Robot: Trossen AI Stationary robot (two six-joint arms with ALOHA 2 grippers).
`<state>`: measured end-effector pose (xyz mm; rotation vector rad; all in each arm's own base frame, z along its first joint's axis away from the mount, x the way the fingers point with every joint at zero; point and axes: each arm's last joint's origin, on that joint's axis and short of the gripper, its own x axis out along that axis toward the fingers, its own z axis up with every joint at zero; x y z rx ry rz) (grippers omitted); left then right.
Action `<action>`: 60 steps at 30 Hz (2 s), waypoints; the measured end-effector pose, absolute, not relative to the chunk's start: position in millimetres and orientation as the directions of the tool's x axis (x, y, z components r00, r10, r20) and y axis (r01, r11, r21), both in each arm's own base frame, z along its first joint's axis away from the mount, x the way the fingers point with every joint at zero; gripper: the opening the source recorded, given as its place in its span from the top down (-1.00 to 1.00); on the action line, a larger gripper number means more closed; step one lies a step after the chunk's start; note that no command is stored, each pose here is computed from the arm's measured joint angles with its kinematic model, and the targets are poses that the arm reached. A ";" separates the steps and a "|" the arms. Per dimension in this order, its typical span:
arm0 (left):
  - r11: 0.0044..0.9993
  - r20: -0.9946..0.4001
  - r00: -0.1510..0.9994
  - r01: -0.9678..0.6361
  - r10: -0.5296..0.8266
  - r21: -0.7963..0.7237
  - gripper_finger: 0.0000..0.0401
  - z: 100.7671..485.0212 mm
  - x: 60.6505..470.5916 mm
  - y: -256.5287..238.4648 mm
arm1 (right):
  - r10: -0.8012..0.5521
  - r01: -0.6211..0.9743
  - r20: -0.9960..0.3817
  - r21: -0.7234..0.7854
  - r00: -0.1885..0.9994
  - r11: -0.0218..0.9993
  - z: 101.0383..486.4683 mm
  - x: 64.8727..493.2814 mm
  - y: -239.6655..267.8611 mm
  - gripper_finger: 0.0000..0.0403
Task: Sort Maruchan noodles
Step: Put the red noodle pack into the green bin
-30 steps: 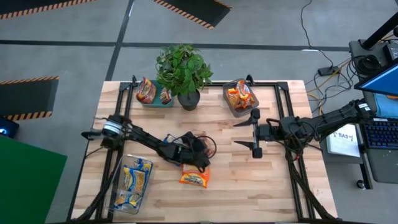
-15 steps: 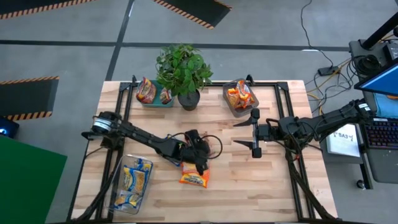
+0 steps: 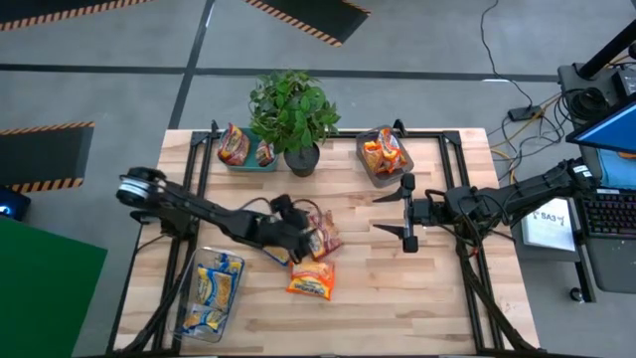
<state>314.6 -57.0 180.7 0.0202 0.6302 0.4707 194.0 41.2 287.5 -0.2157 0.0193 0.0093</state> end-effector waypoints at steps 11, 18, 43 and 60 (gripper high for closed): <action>0.854 -0.396 0.816 -0.504 0.421 -0.129 -0.15 135.9 283.2 -42.5 | 0.008 -0.012 -0.017 -0.223 1.000 0.975 287.8 194.1 41.3 -0.34; 0.835 -0.438 0.792 -0.530 0.426 -0.147 -0.15 113.1 294.8 -44.9 | 0.008 -0.013 -0.023 -0.224 1.000 0.975 286.8 195.1 41.5 -0.34; 0.851 -0.506 0.773 -0.507 0.382 -0.133 0.63 97.9 314.1 -50.5 | 0.007 -0.014 -0.030 -0.225 1.000 0.974 285.5 196.3 41.8 -0.34; 0.907 -0.448 0.814 -0.421 0.369 -0.018 1.00 143.1 337.0 -58.3 | 0.007 -0.014 -0.030 -0.241 1.000 0.970 285.4 196.3 41.8 -0.34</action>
